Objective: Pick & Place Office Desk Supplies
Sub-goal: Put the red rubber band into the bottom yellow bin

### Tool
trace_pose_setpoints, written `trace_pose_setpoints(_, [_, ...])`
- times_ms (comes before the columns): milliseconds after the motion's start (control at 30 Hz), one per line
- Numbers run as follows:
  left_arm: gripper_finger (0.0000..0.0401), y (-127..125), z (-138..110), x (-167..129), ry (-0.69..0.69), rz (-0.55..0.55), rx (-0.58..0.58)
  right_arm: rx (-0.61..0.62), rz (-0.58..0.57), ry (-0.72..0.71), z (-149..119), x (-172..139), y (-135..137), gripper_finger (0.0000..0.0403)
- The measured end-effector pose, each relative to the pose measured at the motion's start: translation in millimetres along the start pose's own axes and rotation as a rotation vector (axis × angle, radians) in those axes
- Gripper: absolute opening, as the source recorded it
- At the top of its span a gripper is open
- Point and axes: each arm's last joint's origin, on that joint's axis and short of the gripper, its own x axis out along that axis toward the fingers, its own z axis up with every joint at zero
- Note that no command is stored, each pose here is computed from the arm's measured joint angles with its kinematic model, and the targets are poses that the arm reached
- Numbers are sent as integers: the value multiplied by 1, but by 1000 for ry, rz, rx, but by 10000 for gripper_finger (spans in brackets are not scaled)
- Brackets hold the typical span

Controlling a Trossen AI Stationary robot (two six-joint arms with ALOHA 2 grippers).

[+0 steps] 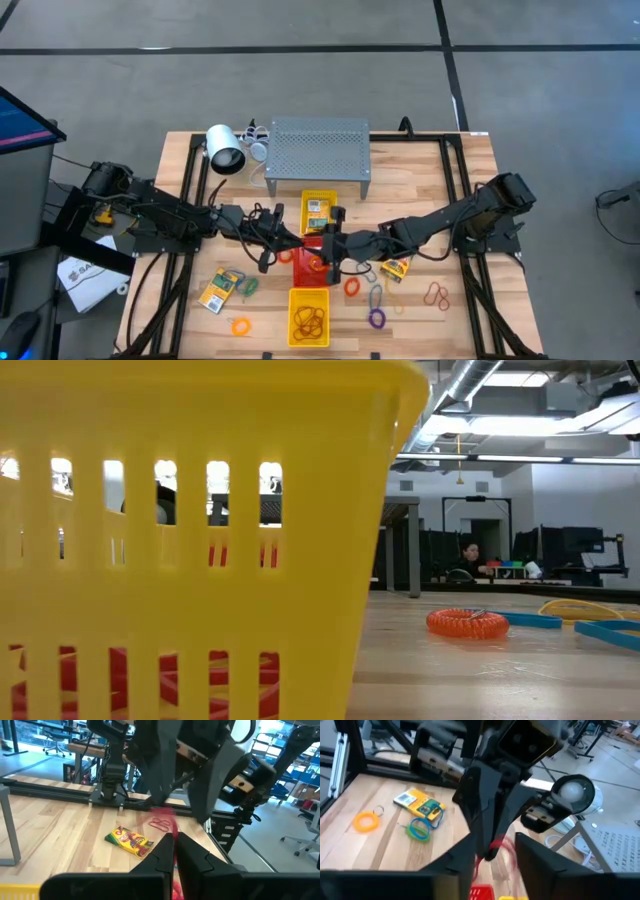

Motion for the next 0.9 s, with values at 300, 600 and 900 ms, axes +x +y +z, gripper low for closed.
trace_pose_setpoints(300, [5,6,2,0,-7,13,7,16,-4,-32,11,-12,-7,227])
trace_pose_setpoints(600, [4,8,10,-1,-42,-168,6,13,-12,-59,22,-33,-11,217])
trace_pose_setpoints(900, [3,4,13,-5,-16,-310,16,16,-23,-88,36,-66,-14,192])
